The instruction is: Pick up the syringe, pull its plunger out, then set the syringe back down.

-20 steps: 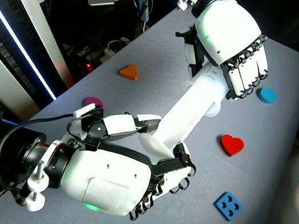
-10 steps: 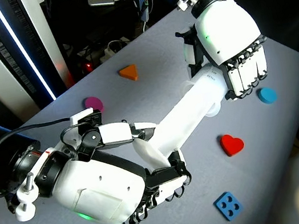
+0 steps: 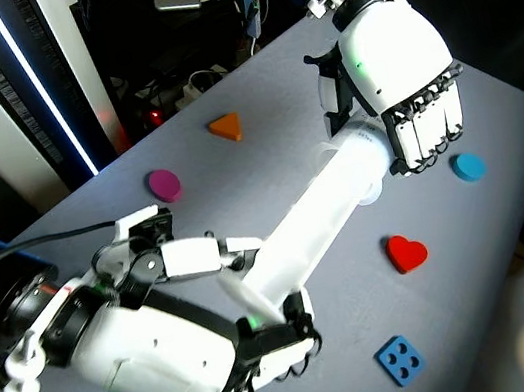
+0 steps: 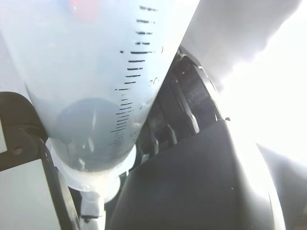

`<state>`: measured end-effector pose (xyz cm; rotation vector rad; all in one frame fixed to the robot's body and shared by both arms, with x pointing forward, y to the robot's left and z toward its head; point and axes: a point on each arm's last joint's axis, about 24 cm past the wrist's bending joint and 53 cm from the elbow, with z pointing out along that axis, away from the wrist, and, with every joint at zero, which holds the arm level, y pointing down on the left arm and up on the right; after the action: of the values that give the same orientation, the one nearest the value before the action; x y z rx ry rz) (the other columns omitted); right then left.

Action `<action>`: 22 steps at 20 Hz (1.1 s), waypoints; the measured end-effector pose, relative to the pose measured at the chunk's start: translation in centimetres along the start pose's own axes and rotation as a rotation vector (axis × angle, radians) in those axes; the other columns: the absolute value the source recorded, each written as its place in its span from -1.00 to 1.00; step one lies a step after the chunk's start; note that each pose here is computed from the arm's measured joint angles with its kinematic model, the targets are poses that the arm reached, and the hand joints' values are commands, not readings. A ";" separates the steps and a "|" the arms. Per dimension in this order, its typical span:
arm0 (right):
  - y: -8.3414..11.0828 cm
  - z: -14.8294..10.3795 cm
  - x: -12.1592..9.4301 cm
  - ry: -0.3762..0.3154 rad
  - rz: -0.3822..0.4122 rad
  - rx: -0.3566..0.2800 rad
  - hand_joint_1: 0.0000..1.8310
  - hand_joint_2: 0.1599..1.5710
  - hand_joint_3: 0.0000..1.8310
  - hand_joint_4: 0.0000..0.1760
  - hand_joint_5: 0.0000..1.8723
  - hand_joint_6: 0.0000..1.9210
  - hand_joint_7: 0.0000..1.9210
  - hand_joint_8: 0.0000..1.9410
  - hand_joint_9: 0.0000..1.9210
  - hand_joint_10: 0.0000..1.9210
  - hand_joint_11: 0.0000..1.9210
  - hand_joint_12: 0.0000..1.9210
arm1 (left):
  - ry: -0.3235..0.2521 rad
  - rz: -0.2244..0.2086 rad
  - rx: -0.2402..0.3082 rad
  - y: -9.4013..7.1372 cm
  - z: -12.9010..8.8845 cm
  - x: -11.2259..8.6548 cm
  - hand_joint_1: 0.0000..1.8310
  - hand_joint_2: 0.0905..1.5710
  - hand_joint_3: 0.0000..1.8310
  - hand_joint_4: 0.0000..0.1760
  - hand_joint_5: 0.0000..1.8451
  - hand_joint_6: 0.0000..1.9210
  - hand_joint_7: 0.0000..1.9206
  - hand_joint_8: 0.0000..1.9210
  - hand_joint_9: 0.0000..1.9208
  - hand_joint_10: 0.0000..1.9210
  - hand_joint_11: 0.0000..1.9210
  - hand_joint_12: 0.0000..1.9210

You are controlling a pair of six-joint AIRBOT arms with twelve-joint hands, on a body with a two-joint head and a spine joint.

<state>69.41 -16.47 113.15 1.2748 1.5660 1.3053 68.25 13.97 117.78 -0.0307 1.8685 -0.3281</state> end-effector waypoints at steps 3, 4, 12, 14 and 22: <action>0.2 0.0 0.1 0.003 -0.005 -0.007 0.49 0.41 -1.00 -1.00 -0.18 0.23 0.00 0.06 -0.13 0.42 -0.18 0.45 | -0.002 0.008 -0.006 0.1 -0.1 0.0 0.62 0.47 -1.00 -1.00 -0.16 0.21 -0.24 0.36 -0.19 0.33 -0.18 0.68; 0.2 0.0 0.1 0.003 -0.005 -0.008 0.49 0.41 -1.00 -1.00 -0.18 0.23 0.00 0.06 -0.13 0.42 -0.18 0.45 | -0.002 0.011 -0.007 0.1 -0.1 0.0 0.62 0.47 -1.00 -1.00 -0.16 0.21 -0.23 0.36 -0.19 0.33 -0.18 0.68; 0.2 0.0 0.1 0.003 -0.005 -0.009 0.49 0.41 -1.00 -1.00 -0.17 0.22 -0.01 0.06 -0.12 0.42 -0.17 0.45 | -0.003 0.011 -0.008 0.2 -0.1 0.0 0.62 0.47 -1.00 -1.00 -0.16 0.22 -0.24 0.37 -0.21 0.35 -0.17 0.67; 0.2 0.0 0.1 0.004 -0.005 -0.009 0.48 0.43 -1.00 -1.00 -0.23 0.28 -0.02 0.07 -0.14 0.46 -0.19 0.45 | -0.003 0.011 -0.009 0.2 -0.2 -0.1 0.62 0.47 -1.00 -1.00 -0.16 0.22 -0.24 0.37 -0.22 0.35 -0.15 0.65; 0.2 0.0 0.3 0.008 -0.009 -0.012 0.11 0.39 -1.00 -1.00 -0.28 -0.31 -0.10 -0.57 -0.22 -0.34 -0.34 0.32 | -0.004 0.012 -0.012 0.3 -0.3 -0.1 0.62 0.47 -1.00 -1.00 -0.16 0.22 -0.24 0.37 -0.21 0.34 -0.18 0.69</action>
<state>69.43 -16.19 113.39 1.2554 1.5656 1.3133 68.05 14.28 117.87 -0.0281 1.8656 -0.3078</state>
